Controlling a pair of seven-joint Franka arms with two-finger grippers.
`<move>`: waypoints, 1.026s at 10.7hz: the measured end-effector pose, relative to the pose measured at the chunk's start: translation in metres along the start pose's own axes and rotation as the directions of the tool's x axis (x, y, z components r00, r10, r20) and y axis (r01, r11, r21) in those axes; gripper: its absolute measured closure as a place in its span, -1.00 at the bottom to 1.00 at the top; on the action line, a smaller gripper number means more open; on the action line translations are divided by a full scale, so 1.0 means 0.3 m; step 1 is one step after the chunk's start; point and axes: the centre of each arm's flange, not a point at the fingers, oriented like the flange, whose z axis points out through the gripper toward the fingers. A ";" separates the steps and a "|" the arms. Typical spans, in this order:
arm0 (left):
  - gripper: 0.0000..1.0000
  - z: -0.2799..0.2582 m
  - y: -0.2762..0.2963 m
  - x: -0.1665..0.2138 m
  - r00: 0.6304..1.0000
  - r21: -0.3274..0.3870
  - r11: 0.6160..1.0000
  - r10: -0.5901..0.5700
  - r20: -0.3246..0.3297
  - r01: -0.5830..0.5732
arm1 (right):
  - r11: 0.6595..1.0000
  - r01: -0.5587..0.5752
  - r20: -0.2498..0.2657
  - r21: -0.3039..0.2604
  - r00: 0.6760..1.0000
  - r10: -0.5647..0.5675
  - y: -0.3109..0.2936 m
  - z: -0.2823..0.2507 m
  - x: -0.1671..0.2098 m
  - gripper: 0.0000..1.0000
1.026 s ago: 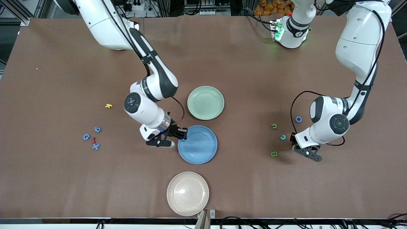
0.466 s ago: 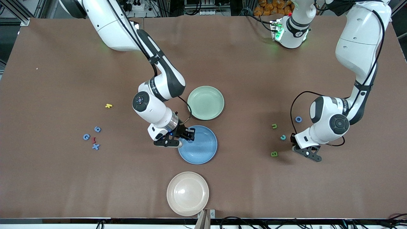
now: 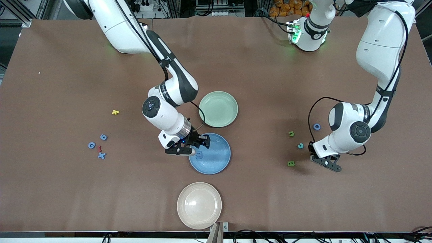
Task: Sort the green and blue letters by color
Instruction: 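Carry the blue 3 onto the blue plate with the right gripper and release, then place the green b on the green plate while the right gripper reaches 9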
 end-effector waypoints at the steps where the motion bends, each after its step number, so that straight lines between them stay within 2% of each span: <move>1: 0.39 -0.002 -0.001 0.002 1.000 0.001 1.000 -0.005 -0.002 0.005 | 1.000 -0.001 -0.006 0.000 1.000 0.001 0.002 -0.010 0.010 -0.23; 3: 0.39 -0.025 -0.006 0.020 1.000 0.006 1.000 -0.021 -0.018 0.021 | 0.999 -0.031 0.008 -0.018 0.999 0.031 0.066 -0.057 0.066 -0.40; 5: 0.39 -0.061 0.020 0.050 0.999 0.002 0.999 -0.033 -0.040 0.033 | 0.995 -0.095 0.039 -0.038 0.995 0.097 0.192 -0.181 0.160 -0.88; 7: 0.39 -0.098 0.114 0.087 0.995 -0.030 0.995 -0.096 -0.035 0.095 | 0.985 -0.158 0.068 -0.063 0.984 0.163 0.377 -0.340 0.252 -1.00; 9: 0.39 -0.151 0.287 0.134 0.985 -0.074 0.983 -0.172 -0.016 0.170 | 0.983 -0.113 0.045 -0.142 0.992 0.120 0.573 -0.452 0.333 -1.00; 11: 0.39 -0.207 0.509 0.171 0.967 -0.119 0.960 -0.253 0.017 0.253 | 0.966 -0.087 0.071 -0.243 0.992 0.108 0.770 -0.519 0.377 -1.00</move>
